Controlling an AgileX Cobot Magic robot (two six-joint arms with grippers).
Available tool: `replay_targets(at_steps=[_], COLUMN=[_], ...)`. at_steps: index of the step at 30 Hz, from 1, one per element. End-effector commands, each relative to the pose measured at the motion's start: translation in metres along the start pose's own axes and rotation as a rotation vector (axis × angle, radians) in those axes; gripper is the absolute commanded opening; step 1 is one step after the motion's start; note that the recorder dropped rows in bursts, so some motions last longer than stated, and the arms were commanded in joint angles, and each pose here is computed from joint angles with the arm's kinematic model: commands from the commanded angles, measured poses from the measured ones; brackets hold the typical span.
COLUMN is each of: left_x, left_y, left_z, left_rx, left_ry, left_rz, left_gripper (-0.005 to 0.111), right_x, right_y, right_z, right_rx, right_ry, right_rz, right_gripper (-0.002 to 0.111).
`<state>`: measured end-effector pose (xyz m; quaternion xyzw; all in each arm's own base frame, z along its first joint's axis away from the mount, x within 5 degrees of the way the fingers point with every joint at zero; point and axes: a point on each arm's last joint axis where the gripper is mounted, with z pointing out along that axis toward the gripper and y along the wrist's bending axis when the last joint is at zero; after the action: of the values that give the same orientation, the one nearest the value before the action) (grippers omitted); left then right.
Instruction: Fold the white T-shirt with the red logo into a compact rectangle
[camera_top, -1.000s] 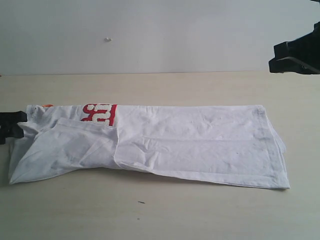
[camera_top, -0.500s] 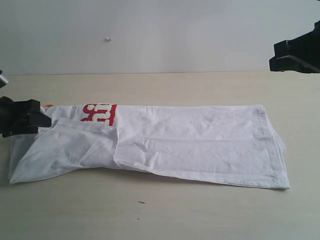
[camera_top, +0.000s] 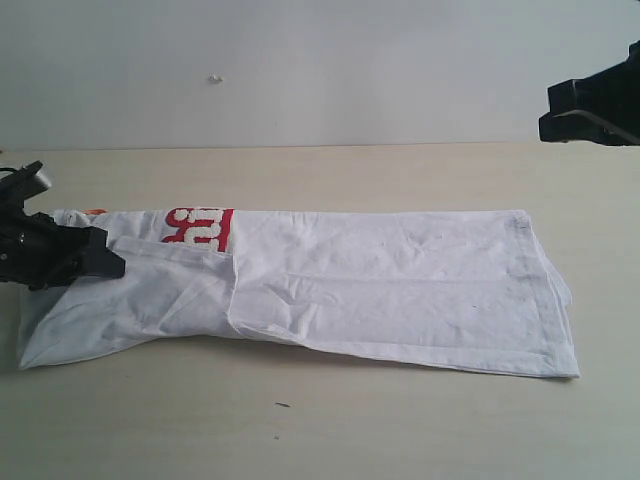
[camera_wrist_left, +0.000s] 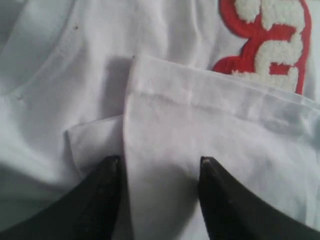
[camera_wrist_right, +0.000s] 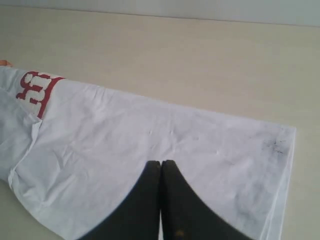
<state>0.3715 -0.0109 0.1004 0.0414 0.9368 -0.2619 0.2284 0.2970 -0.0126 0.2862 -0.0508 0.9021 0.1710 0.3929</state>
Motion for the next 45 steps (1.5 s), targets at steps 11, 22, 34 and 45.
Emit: replay_targets(at_steps=[11, 22, 34, 45], left_x=[0.003, -0.001, -0.031, -0.030], left_y=[-0.025, -0.022, -0.055, -0.077], left_z=[0.004, 0.006, -0.003, -0.001], left_rx=[0.084, 0.062, 0.160, 0.191], left_ry=[0.066, 0.065, 0.029, 0.005], left_rz=[0.062, 0.131, 0.472, 0.846], left_gripper=[0.048, 0.000, 0.000, 0.000], right_x=[0.000, 0.000, 0.000, -0.001], right_y=[0.002, 0.002, 0.002, 0.001], right_z=[-0.002, -0.002, -0.002, -0.002], right_rx=[-0.006, -0.006, -0.006, 0.001], right_ry=[-0.005, -0.005, -0.005, -0.011], right_rz=[-0.004, -0.001, -0.001, -0.001], right_gripper=[0.000, 0.000, 0.000, 0.000])
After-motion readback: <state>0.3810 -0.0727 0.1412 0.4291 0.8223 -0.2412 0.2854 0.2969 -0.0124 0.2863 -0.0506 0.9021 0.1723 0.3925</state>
